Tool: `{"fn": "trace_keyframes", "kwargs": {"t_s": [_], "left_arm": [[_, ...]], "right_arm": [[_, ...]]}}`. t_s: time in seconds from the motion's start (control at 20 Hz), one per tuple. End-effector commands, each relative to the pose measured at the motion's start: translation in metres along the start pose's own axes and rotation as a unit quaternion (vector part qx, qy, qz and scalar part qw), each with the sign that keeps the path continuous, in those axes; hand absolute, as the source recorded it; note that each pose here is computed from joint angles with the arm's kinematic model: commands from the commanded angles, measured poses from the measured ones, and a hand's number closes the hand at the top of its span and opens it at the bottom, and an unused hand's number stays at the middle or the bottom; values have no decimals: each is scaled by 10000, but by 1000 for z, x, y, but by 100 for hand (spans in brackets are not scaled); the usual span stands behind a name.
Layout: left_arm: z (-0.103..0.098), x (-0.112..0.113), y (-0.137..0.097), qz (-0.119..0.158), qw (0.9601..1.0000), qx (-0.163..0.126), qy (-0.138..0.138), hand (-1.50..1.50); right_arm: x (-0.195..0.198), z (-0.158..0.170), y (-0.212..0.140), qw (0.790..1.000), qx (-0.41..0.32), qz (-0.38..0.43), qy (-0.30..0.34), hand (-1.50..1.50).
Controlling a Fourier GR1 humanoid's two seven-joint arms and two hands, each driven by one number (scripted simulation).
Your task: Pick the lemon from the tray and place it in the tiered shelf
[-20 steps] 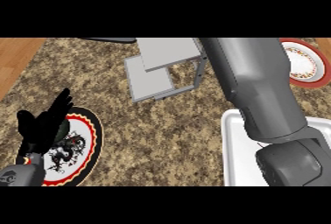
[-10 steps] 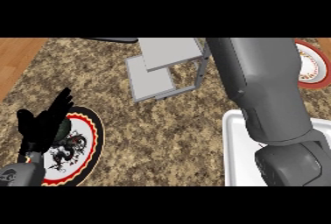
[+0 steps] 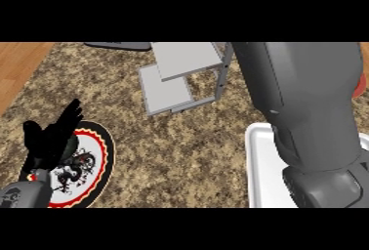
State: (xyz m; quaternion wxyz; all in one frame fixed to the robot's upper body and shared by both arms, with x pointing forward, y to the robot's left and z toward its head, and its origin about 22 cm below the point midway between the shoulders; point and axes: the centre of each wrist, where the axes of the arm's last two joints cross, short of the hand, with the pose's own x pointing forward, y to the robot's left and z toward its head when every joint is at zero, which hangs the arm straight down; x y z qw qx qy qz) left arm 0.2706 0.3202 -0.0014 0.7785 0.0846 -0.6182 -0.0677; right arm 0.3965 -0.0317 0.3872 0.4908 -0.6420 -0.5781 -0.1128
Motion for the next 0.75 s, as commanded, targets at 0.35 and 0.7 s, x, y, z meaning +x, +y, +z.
{"fn": "trace_keyframes", "kwargs": {"t_s": [0.35,0.7], "left_arm": [[11,-18,5,-3,9996,142,258,0],[9,-20,10,26,9989,216,418,0]], "right_arm": [[35,3,-78,9911,-647,-493,1054,-150],[54,13,-130,9910,-766,-596,926,-150]]}}
